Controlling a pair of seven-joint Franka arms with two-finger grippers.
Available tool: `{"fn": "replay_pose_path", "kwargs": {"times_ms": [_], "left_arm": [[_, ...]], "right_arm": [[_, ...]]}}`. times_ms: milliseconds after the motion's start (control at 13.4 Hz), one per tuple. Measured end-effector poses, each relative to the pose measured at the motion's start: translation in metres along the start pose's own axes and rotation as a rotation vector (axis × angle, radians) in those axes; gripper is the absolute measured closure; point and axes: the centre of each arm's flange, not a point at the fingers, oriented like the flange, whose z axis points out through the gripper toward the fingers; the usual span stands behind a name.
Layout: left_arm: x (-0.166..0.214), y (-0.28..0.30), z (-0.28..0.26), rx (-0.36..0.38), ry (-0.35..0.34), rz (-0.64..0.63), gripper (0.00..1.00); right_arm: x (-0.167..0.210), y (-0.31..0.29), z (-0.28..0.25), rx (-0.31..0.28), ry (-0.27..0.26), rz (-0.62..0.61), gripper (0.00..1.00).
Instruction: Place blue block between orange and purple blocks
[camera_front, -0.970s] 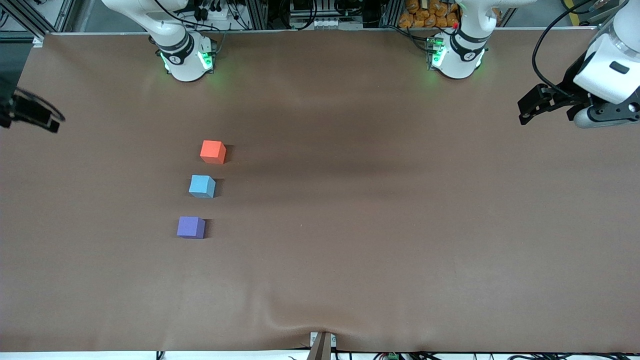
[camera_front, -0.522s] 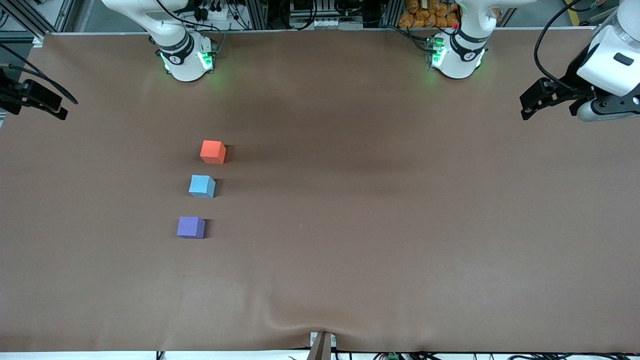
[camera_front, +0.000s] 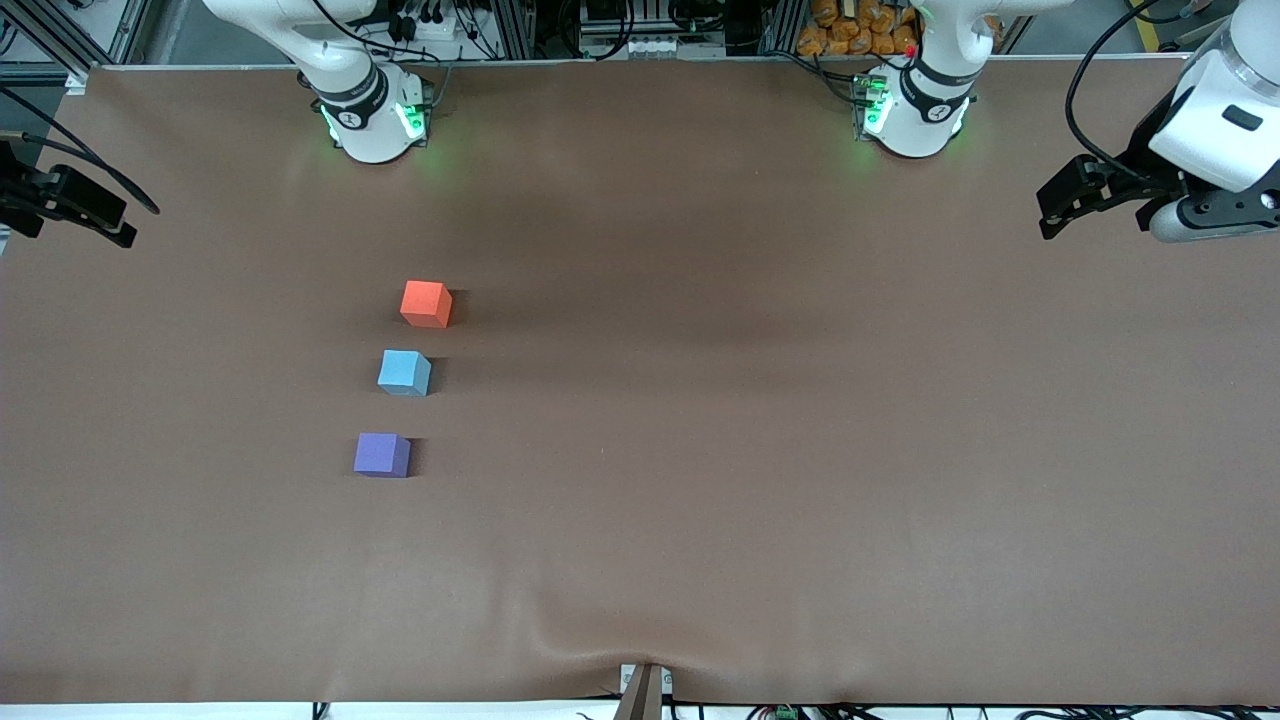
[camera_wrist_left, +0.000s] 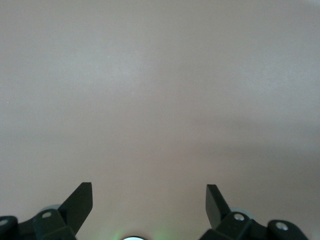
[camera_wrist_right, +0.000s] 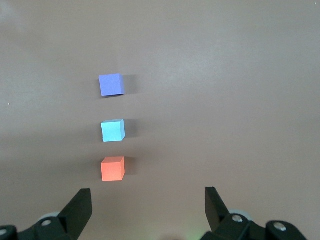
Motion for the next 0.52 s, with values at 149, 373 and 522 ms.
{"fn": "replay_pose_path", "kwargs": {"times_ms": [149, 373, 522], "left_arm": [[-0.001, -0.002, -0.006, -0.007, 0.002, -0.003, 0.00], [-0.003, -0.010, -0.012, -0.018, -0.003, -0.019, 0.00], [-0.002, -0.020, -0.011, -0.017, -0.013, -0.037, 0.00]], "right_arm": [[0.000, 0.002, 0.001, 0.000, -0.002, 0.003, 0.00], [0.001, 0.002, 0.002, 0.000, -0.003, 0.003, 0.00], [0.001, 0.002, 0.002, 0.000, -0.004, 0.003, 0.00]]}}
